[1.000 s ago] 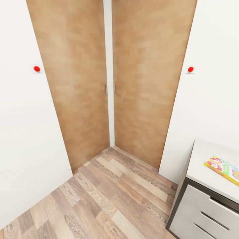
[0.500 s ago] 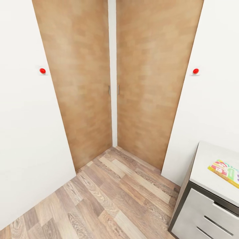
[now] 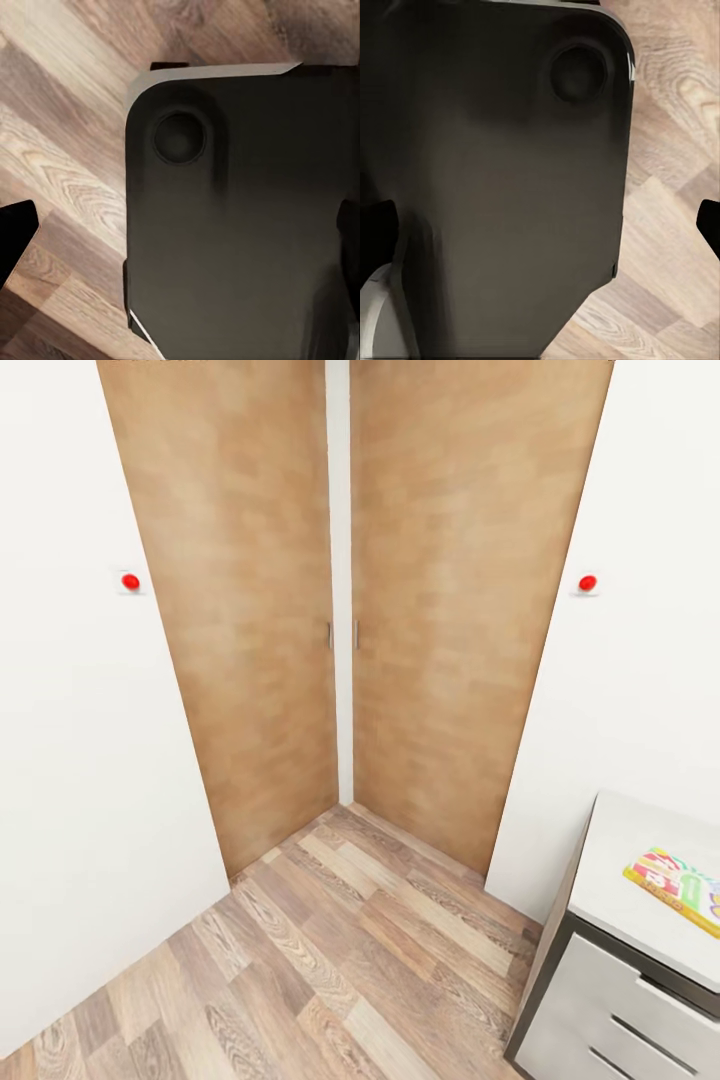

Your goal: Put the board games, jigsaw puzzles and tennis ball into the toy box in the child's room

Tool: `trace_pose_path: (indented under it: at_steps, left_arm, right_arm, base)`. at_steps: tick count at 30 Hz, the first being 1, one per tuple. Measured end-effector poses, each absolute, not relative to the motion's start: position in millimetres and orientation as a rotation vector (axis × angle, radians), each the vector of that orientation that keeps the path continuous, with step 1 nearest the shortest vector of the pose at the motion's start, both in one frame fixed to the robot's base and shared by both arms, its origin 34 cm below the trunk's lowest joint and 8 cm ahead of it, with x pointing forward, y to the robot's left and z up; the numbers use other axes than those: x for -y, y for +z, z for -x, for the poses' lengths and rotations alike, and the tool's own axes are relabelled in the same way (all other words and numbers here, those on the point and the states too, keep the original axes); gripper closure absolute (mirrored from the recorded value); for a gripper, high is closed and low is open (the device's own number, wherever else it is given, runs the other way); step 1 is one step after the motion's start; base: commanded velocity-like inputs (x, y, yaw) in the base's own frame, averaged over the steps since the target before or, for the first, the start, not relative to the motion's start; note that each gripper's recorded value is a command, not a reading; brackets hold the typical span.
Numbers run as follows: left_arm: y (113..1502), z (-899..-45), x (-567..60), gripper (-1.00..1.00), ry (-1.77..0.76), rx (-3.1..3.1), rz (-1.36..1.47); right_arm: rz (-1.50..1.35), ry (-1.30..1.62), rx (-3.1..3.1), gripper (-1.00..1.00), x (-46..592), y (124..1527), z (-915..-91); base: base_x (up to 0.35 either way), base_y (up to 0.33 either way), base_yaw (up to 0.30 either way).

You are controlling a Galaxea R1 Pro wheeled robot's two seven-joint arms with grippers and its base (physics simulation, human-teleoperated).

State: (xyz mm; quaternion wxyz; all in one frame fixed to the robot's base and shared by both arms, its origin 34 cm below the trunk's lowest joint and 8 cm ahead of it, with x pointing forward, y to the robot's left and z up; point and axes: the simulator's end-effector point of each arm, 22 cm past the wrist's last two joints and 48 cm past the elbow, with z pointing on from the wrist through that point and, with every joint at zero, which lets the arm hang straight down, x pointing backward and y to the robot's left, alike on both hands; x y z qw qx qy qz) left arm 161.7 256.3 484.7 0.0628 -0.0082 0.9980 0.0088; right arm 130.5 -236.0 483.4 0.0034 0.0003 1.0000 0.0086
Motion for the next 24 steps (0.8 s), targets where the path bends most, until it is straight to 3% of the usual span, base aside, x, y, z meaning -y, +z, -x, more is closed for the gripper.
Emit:
trace_pose_path:
  at_steps: [7,10,19,24]
  left_arm:
    - [503,-229,-275,-1.00,0.147,-2.872,0.039]
    - [515,-276,-289,-1.00,0.236,-2.799,0.057]
    - [605,-523,-326,-1.00,0.310,-2.584,0.161]
    - [646,-581,-322,-1.00,0.252,-2.686,0.240]
  right_arm:
    - [-0.019,0.053,-3.083,-1.00,221,494,-150]
    - [-0.043,0.057,-2.972,-1.00,203,503,-203]
    - [-0.199,-0.022,-2.843,-1.00,167,564,-414]
    - [-0.244,-0.001,-2.756,-1.00,165,595,-471]
  base:
    - [0.000,0.000,0.000]
    - [0.000,0.000,0.000]
    - [0.000,0.000,0.000]
    - [0.000,0.000,0.000]
